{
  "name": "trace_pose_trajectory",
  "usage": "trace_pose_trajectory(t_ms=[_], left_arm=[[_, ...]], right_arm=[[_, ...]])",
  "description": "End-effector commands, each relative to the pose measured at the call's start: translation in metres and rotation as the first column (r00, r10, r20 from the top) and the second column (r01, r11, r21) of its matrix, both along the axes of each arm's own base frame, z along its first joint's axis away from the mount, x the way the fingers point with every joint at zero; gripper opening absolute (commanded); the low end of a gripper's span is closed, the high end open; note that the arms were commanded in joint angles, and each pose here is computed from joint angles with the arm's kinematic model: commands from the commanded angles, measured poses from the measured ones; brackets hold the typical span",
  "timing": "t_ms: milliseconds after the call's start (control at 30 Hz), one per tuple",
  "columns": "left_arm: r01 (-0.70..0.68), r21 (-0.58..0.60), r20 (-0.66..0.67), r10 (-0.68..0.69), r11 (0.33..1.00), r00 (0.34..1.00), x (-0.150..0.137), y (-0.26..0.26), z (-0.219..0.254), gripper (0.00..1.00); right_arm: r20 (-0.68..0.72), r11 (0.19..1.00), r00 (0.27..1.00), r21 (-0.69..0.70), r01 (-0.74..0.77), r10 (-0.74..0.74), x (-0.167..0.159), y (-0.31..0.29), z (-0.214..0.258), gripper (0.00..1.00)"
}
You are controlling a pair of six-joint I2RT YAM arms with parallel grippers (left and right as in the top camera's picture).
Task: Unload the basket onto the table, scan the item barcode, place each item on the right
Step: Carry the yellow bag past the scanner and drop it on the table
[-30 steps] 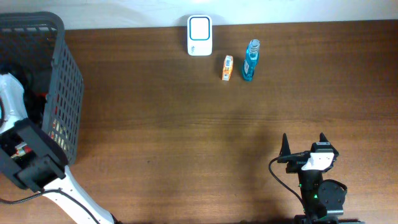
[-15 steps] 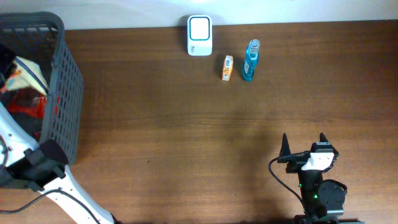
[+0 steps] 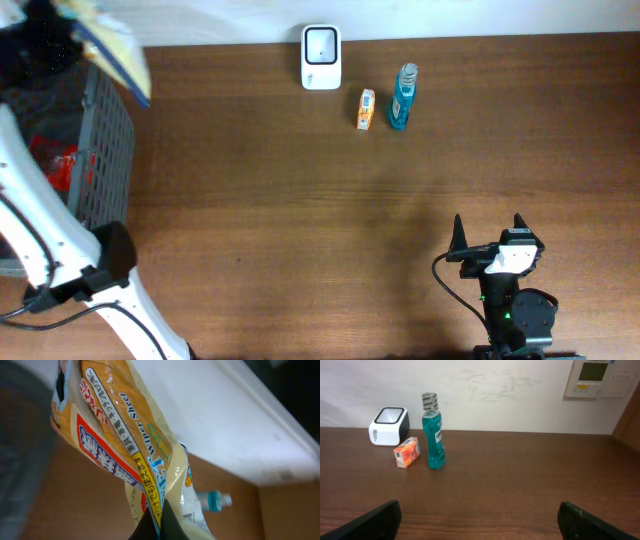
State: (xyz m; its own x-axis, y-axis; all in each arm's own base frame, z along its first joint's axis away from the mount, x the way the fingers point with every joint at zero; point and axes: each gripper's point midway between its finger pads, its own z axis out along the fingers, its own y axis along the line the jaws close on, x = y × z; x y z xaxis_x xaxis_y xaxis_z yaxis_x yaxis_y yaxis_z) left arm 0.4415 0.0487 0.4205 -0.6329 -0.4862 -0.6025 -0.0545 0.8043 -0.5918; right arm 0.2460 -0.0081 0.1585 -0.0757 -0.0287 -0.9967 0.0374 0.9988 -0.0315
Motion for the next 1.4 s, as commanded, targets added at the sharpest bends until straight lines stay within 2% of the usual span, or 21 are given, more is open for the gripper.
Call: trace_pose_trajectory(t_ms=[0, 100, 233, 333, 533, 667, 867, 933, 1000, 1067, 1133, 1167, 1233, 1300, 1367], left_arm=[[0.185, 0.082, 0.062, -0.191, 0.979, 0.98, -0.02, -0.059, 0.018, 0.0], [0.244, 0.207, -0.003, -0.249, 0.947, 0.968, -0.013, -0.092, -0.003, 0.0], [0.218, 0.392, -0.161, -0.167, 0.894, 0.973, -0.003, -0.109, -0.046, 0.0], [0.264, 0.458, -0.274, -0.147, 0.849, 0.95, -0.002, -0.125, -0.079, 0.0], [0.422, 0.456, -0.505, -0.163, 0.784, 0.847, -0.004, -0.169, -0.171, 0.0], [0.411, 0.414, -0.574, -0.118, 0.812, 0.81, -0.003, -0.189, -0.223, 0.0], [0.363, 0.386, -0.576, -0.086, 0.848, 0.813, 0.005, -0.216, -0.276, 0.01], [0.359, 0.383, -0.568, -0.09, 0.851, 0.818, 0.006, -0.223, -0.282, 0.12], [0.363, 0.383, -0.561, -0.098, 0.85, 0.822, 0.007, -0.228, -0.283, 0.46], [0.364, 0.382, -0.544, -0.112, 0.849, 0.832, 0.009, -0.235, -0.281, 0.49], [0.369, 0.376, -0.537, -0.125, 0.85, 0.834, 0.01, -0.24, -0.28, 0.57], [0.371, 0.376, -0.536, -0.127, 0.849, 0.835, 0.01, -0.241, -0.28, 0.57], [0.367, 0.377, -0.529, -0.128, 0.85, 0.839, 0.011, -0.241, -0.277, 0.56], [0.36, 0.379, -0.51, -0.132, 0.852, 0.85, 0.014, -0.24, -0.268, 0.49], [0.366, 0.392, -0.474, -0.155, 0.844, 0.866, 0.019, -0.237, -0.25, 0.47]], right_arm=[[-0.008, 1.0, 1.0, -0.001, 0.017, -0.017, 0.0, -0.003, -0.004, 0.98], [-0.008, 1.0, 1.0, -0.001, 0.017, -0.017, 0.0, -0.003, -0.004, 0.98], [-0.008, 1.0, 1.0, -0.001, 0.017, -0.017, 0.0, -0.003, -0.004, 0.98], [-0.008, 1.0, 1.0, -0.001, 0.017, -0.017, 0.0, -0.003, -0.004, 0.98], [-0.008, 1.0, 1.0, -0.001, 0.017, -0.017, 0.0, -0.003, -0.004, 0.98], [-0.008, 1.0, 1.0, -0.001, 0.017, -0.017, 0.0, -0.003, -0.004, 0.98], [-0.008, 1.0, 1.0, -0.001, 0.017, -0.017, 0.0, -0.003, -0.004, 0.99], [-0.008, 1.0, 1.0, -0.001, 0.017, -0.017, 0.0, -0.003, -0.004, 0.98], [-0.008, 1.0, 1.0, 0.0, 0.017, -0.017, 0.0, -0.003, -0.004, 0.98], [-0.008, 1.0, 1.0, -0.001, 0.017, -0.017, 0.0, -0.003, -0.004, 0.99], [-0.008, 1.0, 1.0, 0.0, 0.017, -0.017, 0.0, -0.003, -0.004, 0.99], [-0.008, 1.0, 1.0, 0.0, 0.017, -0.017, 0.0, -0.003, -0.004, 0.98], [-0.008, 1.0, 1.0, -0.001, 0.017, -0.017, 0.0, -0.003, -0.004, 0.98], [-0.008, 1.0, 1.0, -0.001, 0.017, -0.017, 0.0, -0.003, -0.004, 0.98], [-0.008, 1.0, 1.0, 0.0, 0.017, -0.017, 0.0, -0.003, -0.004, 0.98]])
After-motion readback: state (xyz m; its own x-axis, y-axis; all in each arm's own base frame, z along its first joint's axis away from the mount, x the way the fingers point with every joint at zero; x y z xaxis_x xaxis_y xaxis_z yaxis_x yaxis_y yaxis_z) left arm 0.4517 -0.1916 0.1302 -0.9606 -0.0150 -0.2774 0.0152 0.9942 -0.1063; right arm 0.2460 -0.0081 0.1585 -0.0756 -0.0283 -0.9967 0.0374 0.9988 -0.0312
